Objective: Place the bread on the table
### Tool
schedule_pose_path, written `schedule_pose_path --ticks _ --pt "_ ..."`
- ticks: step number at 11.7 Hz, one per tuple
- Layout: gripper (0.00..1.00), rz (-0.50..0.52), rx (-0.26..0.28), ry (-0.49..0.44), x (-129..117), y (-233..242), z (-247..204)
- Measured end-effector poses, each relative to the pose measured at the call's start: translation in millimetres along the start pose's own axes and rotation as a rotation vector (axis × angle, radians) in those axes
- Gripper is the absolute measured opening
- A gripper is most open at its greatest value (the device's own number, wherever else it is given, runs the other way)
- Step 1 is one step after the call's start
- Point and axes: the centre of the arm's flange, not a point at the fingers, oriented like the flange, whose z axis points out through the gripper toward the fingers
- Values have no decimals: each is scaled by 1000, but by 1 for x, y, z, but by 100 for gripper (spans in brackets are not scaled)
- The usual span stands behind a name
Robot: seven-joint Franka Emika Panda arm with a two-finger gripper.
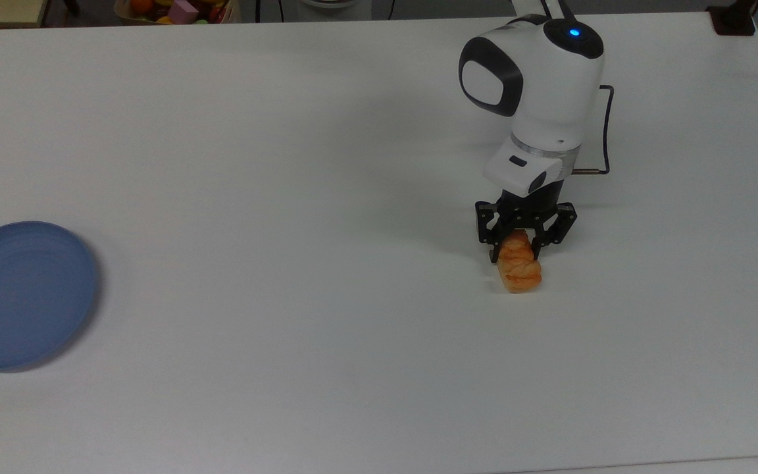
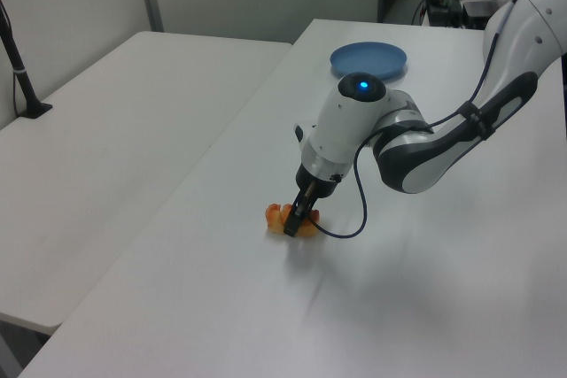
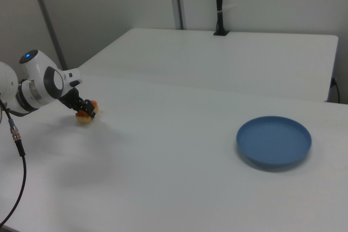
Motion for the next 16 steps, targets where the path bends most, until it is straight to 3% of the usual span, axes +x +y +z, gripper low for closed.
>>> schedule_pose_path --ticks 1,3,4,5,7,10,13,16 --pt "69 0 0 1 0 0 0" --pt "96 0 3 6 2 -1 -3" --pt "100 2 6 14 5 -2 -7" --pt "100 7 8 26 11 -1 -15" --pt "100 34 -44 -7 22 12 -45" --pt "100 156 -80 -109 40 43 -130" --pt "100 271 -90 -207 45 92 -224" --pt "100 407 -46 -279 38 158 -306"
